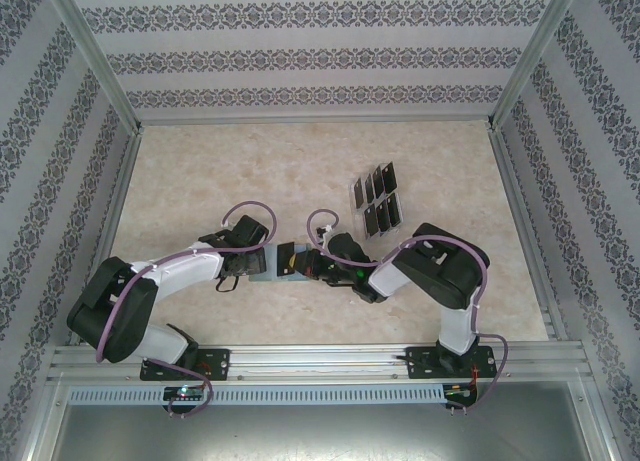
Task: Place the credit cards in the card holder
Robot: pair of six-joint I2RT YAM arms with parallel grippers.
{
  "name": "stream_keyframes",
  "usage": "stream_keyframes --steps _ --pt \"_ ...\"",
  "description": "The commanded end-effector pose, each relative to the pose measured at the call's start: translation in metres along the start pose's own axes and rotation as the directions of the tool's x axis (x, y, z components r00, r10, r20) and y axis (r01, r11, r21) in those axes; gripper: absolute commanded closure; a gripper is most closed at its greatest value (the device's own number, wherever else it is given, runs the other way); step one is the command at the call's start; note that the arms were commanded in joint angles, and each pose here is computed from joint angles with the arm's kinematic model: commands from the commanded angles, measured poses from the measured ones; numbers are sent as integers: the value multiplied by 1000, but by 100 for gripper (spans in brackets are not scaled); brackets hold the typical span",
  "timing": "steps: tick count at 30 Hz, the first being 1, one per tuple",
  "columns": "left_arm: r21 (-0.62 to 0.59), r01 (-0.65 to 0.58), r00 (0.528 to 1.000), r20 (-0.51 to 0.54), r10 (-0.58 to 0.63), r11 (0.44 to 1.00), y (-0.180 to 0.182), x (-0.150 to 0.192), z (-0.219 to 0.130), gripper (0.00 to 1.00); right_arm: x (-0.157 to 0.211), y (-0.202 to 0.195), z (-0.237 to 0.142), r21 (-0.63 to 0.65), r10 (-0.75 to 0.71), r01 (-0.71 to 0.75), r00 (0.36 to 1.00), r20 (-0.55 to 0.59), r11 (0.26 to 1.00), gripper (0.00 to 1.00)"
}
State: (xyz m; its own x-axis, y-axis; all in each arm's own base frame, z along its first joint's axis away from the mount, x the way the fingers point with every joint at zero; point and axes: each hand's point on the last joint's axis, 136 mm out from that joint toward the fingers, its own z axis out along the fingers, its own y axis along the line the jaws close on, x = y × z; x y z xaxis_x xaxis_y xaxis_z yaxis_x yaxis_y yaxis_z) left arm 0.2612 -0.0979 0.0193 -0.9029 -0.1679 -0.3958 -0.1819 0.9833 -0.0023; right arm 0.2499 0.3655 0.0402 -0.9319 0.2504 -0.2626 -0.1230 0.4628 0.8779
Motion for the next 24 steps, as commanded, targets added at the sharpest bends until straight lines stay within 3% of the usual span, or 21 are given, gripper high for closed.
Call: stream_keyframes --steps 1,24 --pt "-55 -14 999 -41 11 998 14 15 5 22 0 15 6 -64 1 -1 1000 2 998 100" --pt "-53 -15 999 -44 13 998 13 17 5 22 8 6 19 -69 44 -45 999 -15 997 100"
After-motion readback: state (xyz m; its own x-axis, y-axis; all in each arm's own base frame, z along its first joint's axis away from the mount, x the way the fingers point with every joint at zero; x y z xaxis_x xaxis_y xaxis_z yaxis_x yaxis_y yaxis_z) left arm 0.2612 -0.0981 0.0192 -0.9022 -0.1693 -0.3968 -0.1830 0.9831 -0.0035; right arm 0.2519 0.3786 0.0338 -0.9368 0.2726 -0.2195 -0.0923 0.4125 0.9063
